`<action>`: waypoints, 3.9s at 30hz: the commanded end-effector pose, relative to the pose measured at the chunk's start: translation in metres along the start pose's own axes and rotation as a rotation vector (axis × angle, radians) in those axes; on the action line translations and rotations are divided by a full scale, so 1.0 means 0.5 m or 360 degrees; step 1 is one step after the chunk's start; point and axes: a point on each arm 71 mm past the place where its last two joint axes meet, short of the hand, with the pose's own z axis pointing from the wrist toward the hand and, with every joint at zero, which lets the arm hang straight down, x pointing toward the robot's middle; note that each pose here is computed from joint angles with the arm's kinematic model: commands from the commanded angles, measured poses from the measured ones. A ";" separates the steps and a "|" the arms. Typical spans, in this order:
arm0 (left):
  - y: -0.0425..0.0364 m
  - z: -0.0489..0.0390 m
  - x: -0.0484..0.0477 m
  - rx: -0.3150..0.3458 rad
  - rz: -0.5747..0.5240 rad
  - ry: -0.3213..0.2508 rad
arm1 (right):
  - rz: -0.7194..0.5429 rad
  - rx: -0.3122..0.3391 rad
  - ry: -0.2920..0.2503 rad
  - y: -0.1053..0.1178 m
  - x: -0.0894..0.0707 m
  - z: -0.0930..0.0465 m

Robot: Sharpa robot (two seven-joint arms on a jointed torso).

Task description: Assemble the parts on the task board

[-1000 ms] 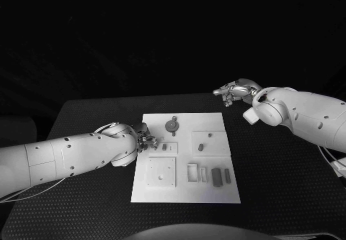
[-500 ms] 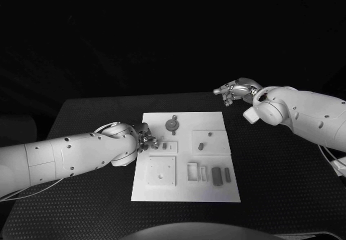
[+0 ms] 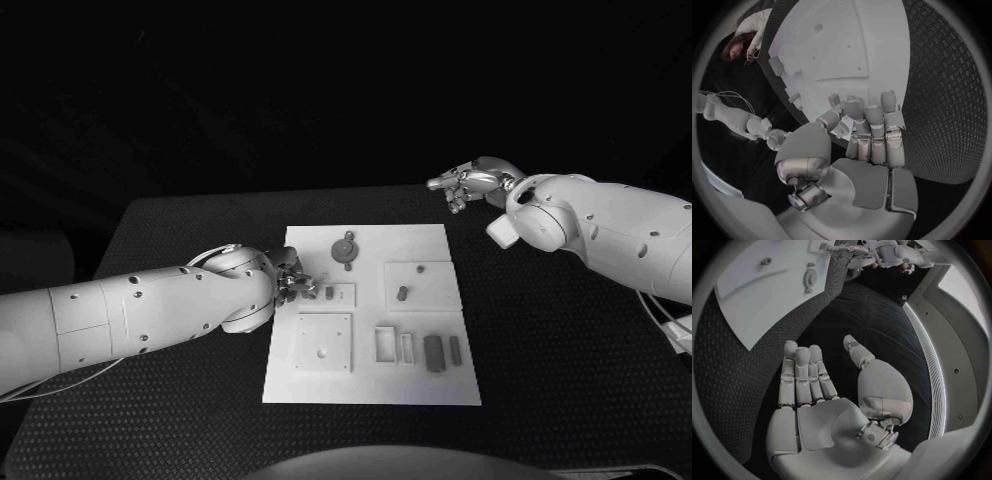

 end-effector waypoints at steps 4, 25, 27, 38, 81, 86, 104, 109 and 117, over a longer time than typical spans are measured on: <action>0.008 0.003 0.003 -0.0024 0.0037 0.0003 | 0.0007 -0.0012 0.0028 0.001 0.004 0.000; -0.003 -0.001 0.009 0.0015 0.0063 0.0023 | 0.0008 -0.0011 0.0034 0.000 0.004 -0.001; -0.004 -0.001 0.011 0.0020 0.0071 0.0025 | 0.0008 -0.0010 0.0033 -0.001 0.003 -0.001; -0.018 -0.002 0.013 0.0063 0.0138 -0.0007 | 0.0009 -0.0010 0.0035 -0.001 0.004 -0.001; -0.007 0.004 0.002 0.0015 0.0209 -0.0069 | 0.0010 -0.0007 0.0034 -0.004 0.004 -0.002; -0.009 0.004 0.003 0.0020 0.0208 -0.0070 | 0.0010 -0.0007 0.0035 -0.003 0.005 -0.001; -0.016 0.003 0.006 0.0036 0.0220 -0.0063 | 0.0010 -0.0006 0.0040 -0.004 0.005 -0.002; -0.019 0.003 0.007 0.0044 0.0239 -0.0061 | 0.0011 -0.0006 0.0042 -0.004 0.006 -0.002; -0.023 0.003 0.007 0.0058 0.0281 -0.0072 | 0.0011 -0.0005 0.0050 -0.003 0.007 -0.002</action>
